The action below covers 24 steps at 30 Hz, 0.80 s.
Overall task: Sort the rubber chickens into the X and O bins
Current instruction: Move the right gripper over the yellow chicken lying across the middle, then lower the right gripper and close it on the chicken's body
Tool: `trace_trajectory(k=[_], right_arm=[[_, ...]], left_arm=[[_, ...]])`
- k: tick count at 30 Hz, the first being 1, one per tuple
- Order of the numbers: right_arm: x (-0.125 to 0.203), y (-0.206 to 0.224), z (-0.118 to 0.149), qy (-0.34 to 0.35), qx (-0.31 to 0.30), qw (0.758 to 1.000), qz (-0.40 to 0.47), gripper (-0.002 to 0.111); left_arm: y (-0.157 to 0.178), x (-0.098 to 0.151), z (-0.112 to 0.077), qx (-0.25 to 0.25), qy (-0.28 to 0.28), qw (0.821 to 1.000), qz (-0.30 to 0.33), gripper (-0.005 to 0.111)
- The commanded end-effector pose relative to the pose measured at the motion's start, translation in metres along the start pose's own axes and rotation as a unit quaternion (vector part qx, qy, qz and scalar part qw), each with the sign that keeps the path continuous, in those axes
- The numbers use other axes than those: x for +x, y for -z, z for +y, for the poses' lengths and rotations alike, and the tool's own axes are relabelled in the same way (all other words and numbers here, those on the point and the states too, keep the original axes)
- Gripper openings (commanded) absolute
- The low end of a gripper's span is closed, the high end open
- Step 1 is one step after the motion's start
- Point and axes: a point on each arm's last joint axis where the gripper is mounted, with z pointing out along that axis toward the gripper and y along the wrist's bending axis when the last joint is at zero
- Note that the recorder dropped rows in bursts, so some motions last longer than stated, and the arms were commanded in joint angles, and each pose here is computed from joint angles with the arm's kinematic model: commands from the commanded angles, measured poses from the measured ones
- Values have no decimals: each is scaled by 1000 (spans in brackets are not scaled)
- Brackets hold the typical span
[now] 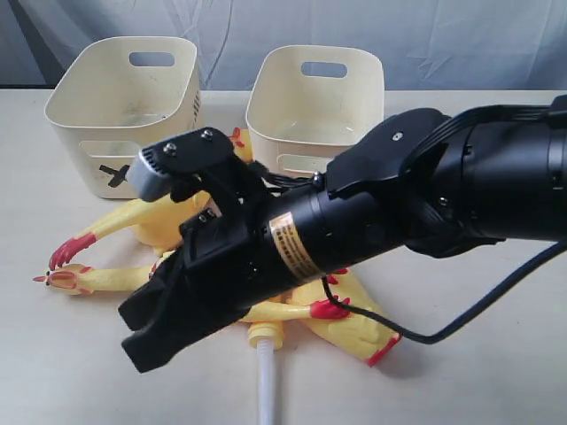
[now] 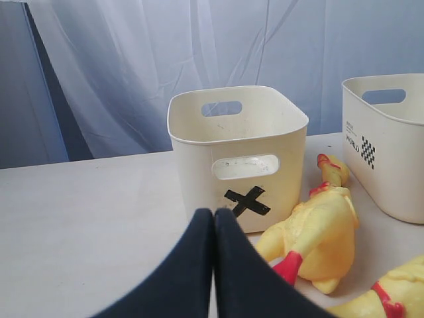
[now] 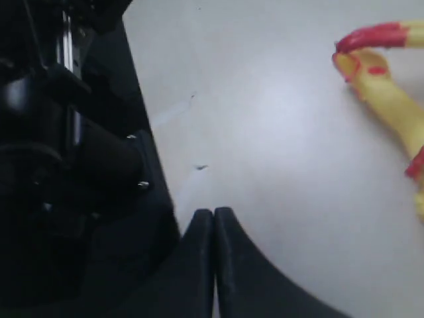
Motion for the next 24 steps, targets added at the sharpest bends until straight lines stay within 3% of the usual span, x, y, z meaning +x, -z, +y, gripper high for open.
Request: trace_trajectory(k=[1,4,6,9,12,13,14,15,16,17,18,20,21,22,23,24], right_arm=[[-5,5,-2,-103,24,994,-19,-1],[-23,24,-29,-73,209,968,-118,-1],[-32,43,-43,-36,324,930,-166,-1],[-41,77,-56,11,485,853,-194,-1],[-38,114,-62,19,642,760,-105,-1],[-37,124,-60,19,678,734,-44,-1],[-29,138,-55,-5,709,701,73,-1],[-25,141,-50,-22,694,707,132,-1],[-21,133,-39,-29,609,764,213,-1],[-16,128,-31,-28,548,797,252,-1],[-17,109,-11,-2,398,883,249,-1],[-35,86,14,67,228,961,142,-1],[-50,77,21,133,180,972,66,-1],[-59,75,21,180,179,967,27,-1],[-69,69,14,250,203,947,-15,-1],[-74,66,8,272,222,936,-31,-1]], left_arm=[[1,-2,0,1,3,1000,-9,0],[1,-2,0,1,3,1000,-9,0],[1,-2,0,1,3,1000,-9,0],[1,-2,0,1,3,1000,-9,0],[1,-2,0,1,3,1000,-9,0],[1,-2,0,1,3,1000,-9,0],[1,-2,0,1,3,1000,-9,0],[1,-2,0,1,3,1000,-9,0],[1,-2,0,1,3,1000,-9,0],[1,-2,0,1,3,1000,-9,0],[1,-2,0,1,3,1000,-9,0],[1,-2,0,1,3,1000,-9,0],[1,-2,0,1,3,1000,-9,0],[1,-2,0,1,3,1000,-9,0],[1,-2,0,1,3,1000,-9,0],[1,-2,0,1,3,1000,-9,0]])
